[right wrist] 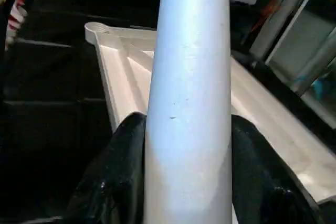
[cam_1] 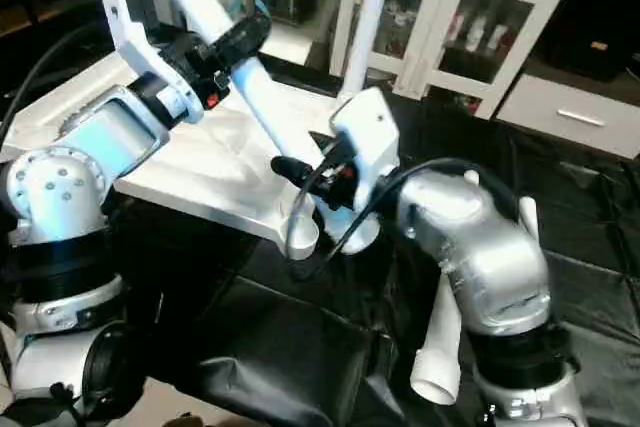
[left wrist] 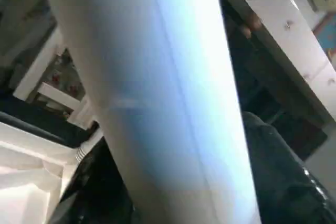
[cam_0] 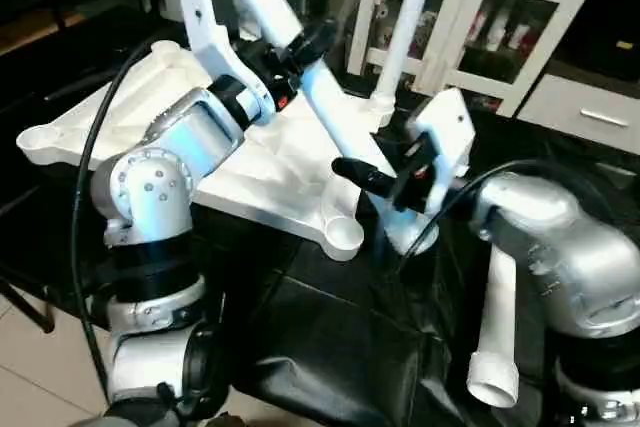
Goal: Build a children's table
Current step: Pick table leg
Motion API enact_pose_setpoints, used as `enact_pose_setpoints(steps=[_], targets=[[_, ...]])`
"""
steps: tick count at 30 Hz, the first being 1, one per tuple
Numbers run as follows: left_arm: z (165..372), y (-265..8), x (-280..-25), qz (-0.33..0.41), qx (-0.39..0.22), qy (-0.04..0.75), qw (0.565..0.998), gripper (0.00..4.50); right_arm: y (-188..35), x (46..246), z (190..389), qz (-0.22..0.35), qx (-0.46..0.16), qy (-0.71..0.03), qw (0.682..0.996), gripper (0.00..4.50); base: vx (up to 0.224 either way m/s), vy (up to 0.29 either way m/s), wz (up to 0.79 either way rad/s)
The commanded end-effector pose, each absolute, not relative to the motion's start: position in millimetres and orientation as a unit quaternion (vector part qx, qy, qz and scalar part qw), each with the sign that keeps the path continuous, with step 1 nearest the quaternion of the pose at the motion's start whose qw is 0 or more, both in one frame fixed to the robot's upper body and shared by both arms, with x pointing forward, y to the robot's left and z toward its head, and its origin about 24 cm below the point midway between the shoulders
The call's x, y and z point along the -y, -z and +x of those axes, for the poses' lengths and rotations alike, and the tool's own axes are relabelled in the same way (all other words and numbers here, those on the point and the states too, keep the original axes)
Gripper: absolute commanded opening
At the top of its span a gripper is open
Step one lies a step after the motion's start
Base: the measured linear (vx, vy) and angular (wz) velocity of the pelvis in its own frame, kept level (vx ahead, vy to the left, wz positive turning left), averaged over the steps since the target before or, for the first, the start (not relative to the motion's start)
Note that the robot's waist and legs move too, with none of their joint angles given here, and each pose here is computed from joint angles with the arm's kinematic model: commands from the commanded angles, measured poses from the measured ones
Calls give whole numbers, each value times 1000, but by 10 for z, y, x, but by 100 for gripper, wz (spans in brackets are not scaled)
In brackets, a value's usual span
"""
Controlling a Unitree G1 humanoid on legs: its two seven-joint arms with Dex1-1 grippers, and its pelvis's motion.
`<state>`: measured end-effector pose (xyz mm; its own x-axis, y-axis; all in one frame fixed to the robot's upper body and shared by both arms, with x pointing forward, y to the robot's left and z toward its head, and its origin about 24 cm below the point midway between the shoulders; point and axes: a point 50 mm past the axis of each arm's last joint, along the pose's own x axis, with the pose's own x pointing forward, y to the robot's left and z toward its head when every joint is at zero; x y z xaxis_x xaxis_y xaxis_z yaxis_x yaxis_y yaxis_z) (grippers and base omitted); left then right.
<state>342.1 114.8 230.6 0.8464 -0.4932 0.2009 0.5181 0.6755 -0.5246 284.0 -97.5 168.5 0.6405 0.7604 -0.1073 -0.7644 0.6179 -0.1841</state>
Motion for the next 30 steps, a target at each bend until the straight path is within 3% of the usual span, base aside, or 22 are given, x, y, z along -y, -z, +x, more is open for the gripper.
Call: enact_pose_setpoints(steps=[1, 2, 4, 5, 18, 19, 21, 25, 28, 30], targets=[[3472, -2302, -1188, -302, 20, 246, 921, 258, -1771, 952, 2808, -128, 31, -426, 895, 180, 0, 0, 0], [3475, -2305, -1201, -302, 22, 242, 922, 236, -1754, 934, 2803, -138, 36, -427, 893, 180, 0, 0, 0], [3472, -2305, -1201, -303, 21, 243, 921, 237, -1745, 932, 2802, -138, 35, -427, 893, 180, 0, 0, 0], [3469, -2303, -1199, -305, 21, 243, 920, 212, -1738, 934, 2807, -138, 36, -423, 895, 180, 0, 0, 0], [3471, -2291, -1206, -316, 19, 232, 920, 184, -1754, 933, 2881, -131, 58, -399, 906, 180, 0, 0, 0], [3469, -2294, -1208, -314, 19, 234, 920, 183, -1753, 924, 2876, -124, 58, -405, 904, 236, 0, 0, 0], [3453, -2312, -1225, -309, 21, 246, 919, 182, -1772, 915, 2846, -65, 52, -431, 898, 250, 0, 0, 0], [3422, -2342, -1222, -295, 21, 270, 916, 167, -1831, 977, 2860, -35, 52, -439, 896, 291, 0, 0, 0], [3365, -2359, -1191, -265, 15, 320, 910, 162, -1958, 1156, 2942, 30, 50, -449, 892, 313, 0, 0, 0], [3353, -2360, -1182, -258, 14, 332, 907, 161, -1984, 1192, 2959, 40, 52, -452, 890, 334, 0, 0, 0]])
